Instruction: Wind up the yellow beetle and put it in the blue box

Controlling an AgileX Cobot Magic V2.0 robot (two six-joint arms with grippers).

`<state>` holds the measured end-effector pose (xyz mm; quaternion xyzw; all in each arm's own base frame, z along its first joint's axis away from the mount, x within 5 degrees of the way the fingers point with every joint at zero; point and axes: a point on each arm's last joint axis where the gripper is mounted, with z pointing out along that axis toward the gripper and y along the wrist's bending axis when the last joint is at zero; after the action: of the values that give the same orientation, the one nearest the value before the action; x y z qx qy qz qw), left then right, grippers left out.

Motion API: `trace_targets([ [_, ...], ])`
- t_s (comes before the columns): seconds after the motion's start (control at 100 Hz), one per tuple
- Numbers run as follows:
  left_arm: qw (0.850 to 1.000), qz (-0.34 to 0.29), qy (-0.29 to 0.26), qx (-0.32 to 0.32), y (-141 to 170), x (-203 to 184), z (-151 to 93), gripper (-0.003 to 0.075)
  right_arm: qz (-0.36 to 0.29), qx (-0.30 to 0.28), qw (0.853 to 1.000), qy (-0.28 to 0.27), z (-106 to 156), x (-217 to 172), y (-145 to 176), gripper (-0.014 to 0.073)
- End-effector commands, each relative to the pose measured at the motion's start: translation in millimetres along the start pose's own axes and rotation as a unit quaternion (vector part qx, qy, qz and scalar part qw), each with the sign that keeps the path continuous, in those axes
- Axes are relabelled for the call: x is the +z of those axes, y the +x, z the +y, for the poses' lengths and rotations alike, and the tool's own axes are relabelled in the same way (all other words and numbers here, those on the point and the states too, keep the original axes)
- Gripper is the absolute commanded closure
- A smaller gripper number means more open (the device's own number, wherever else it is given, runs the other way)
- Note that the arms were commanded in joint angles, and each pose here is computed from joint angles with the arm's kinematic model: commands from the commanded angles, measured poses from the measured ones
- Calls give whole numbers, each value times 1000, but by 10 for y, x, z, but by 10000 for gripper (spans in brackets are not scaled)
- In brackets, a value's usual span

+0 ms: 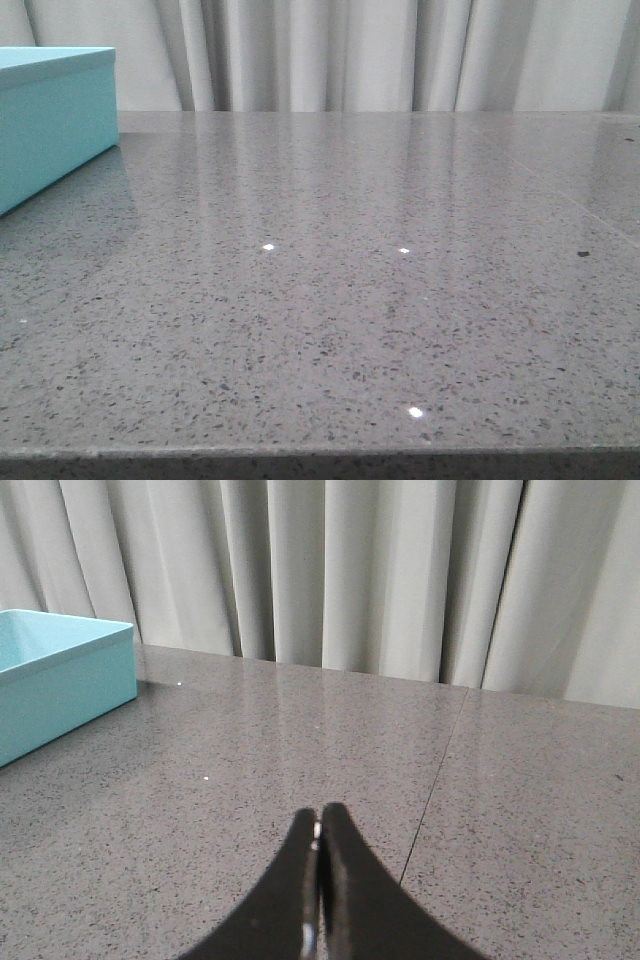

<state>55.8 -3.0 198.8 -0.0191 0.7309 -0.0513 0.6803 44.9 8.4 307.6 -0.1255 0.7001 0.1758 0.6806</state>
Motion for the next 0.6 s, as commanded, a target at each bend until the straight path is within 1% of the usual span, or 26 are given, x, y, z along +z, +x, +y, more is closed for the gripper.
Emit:
trace_targets([
  [0.0,1000,-27,6,-5,18,-12,-1,738,-36,-16,999,-12,27,-9,-129,662],
  [0.59,1000,-29,8,-9,10,-13,-4,739,-35,-16,999,-11,26,-8,-126,662],
])
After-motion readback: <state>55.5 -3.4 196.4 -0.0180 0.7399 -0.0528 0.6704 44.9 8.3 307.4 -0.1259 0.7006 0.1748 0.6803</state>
